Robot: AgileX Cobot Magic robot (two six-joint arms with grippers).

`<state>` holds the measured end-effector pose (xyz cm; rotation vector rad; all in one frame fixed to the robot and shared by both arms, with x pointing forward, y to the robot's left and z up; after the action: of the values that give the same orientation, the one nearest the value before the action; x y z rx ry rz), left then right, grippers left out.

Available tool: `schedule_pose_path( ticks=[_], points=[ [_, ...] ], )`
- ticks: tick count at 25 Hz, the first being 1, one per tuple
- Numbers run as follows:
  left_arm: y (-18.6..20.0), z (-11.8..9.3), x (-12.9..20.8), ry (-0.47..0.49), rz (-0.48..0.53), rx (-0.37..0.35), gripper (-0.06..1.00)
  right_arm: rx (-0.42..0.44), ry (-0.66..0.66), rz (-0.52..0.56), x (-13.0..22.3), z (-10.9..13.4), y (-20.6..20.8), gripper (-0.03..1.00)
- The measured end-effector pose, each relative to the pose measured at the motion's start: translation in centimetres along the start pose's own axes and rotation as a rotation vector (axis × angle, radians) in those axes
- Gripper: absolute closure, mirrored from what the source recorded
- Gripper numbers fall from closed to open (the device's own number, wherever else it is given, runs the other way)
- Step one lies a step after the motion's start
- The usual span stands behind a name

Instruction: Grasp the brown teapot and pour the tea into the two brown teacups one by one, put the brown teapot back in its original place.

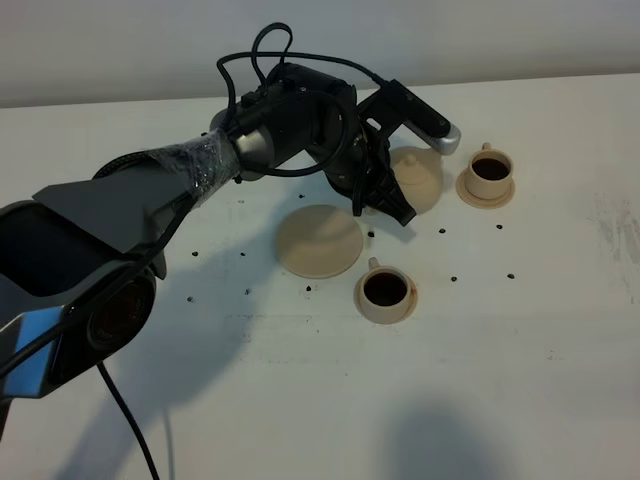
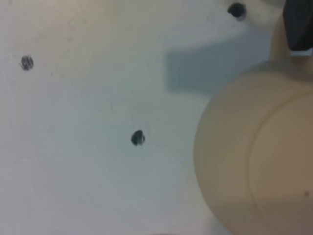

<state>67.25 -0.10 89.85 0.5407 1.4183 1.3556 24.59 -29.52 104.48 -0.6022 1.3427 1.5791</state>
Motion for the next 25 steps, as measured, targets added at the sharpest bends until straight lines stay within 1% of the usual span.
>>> schedule_pose_path(
  ticks=[3, 7, 12, 15, 18, 25],
  points=[
    [0.5, 0.1, -0.2, -0.001, -0.005, -0.005, 0.85, 0.000, 0.000, 0.000, 0.0, 0.0, 0.0, 0.50],
    [3.1, 0.7, -0.6, 0.003, -0.005, -0.039, 0.85, 0.000, 0.000, 0.000, 0.0, 0.0, 0.0, 0.50],
    [7.1, 1.8, -0.1, 0.046, 0.057, -0.087, 0.85, 0.000, 0.000, 0.000, 0.0, 0.0, 0.0, 0.50],
    [8.5, 1.8, 0.4, 0.056, 0.099, -0.073, 0.85, 0.000, 0.000, 0.000, 0.0, 0.0, 0.0, 0.50],
    [9.1, 1.6, 0.7, 0.060, 0.132, -0.057, 0.85, 0.000, 0.000, 0.000, 0.0, 0.0, 0.0, 0.50],
    [9.2, 0.6, 2.2, 0.061, 0.152, -0.042, 0.85, 0.000, 0.000, 0.000, 0.0, 0.0, 0.0, 0.50]
  ],
)
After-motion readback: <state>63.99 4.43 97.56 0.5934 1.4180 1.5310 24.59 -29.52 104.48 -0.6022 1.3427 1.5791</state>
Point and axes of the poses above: a point on each arm's last joint axis where the gripper is mounted, y pointing back along that axis away from the gripper, z along the wrist's bending axis when the last joint is at zero, x = y × z, the point moved 2 cm from there along -y, pointing out along that axis toward the gripper, and after that the axes turned 14 degrees about -y, right-handed, at the moved point
